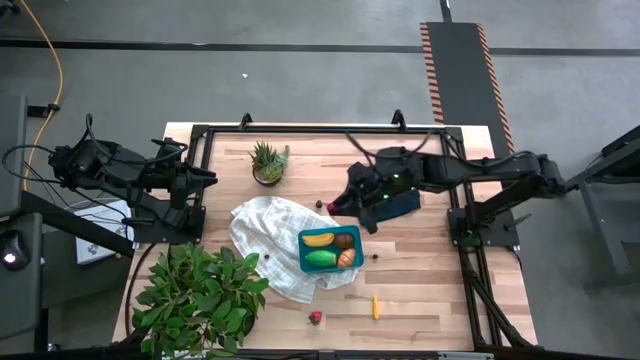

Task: Pick and placing Produce into tupperware
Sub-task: Put the red cherry into the blue bin

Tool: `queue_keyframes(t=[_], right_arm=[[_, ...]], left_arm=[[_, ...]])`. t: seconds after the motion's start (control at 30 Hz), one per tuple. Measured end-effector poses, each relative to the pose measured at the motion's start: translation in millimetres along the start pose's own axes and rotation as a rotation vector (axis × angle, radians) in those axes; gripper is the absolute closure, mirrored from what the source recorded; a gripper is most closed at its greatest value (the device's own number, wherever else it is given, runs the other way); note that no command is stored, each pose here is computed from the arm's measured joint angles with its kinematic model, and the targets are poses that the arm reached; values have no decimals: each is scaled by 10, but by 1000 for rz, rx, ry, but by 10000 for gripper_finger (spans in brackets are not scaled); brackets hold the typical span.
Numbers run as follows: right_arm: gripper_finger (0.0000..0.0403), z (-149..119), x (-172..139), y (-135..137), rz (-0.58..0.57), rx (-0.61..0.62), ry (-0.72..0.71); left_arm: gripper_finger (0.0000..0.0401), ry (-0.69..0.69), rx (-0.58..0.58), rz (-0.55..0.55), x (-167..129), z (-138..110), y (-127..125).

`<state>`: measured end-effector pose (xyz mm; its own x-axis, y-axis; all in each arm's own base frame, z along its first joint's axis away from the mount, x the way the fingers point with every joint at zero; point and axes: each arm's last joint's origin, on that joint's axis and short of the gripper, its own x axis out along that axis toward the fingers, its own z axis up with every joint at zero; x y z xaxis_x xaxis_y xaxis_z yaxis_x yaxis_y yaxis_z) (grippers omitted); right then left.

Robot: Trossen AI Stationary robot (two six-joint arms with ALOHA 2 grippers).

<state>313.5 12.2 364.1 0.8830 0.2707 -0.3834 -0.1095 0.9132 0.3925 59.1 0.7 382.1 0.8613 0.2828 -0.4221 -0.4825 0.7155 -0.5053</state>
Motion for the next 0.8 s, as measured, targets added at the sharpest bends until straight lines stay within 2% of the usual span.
queue_keyframes(t=[0.2, 0.33, 0.57, 0.8], right_arm=[[343, 236, 23, 66, -55, -95, 126], [343, 272, 67, 64, -80, -115, 204], [343, 104, 317, 50, -127, -111, 423], [343, -127, 642, 59, -124, -126, 554]], left_arm=[[290, 0, 0, 0, 0, 0, 0], [290, 0, 0, 0, 0, 0, 0], [290, 0, 0, 0, 0, 0, 0], [290, 0, 0, 0, 1, -1, 0]])
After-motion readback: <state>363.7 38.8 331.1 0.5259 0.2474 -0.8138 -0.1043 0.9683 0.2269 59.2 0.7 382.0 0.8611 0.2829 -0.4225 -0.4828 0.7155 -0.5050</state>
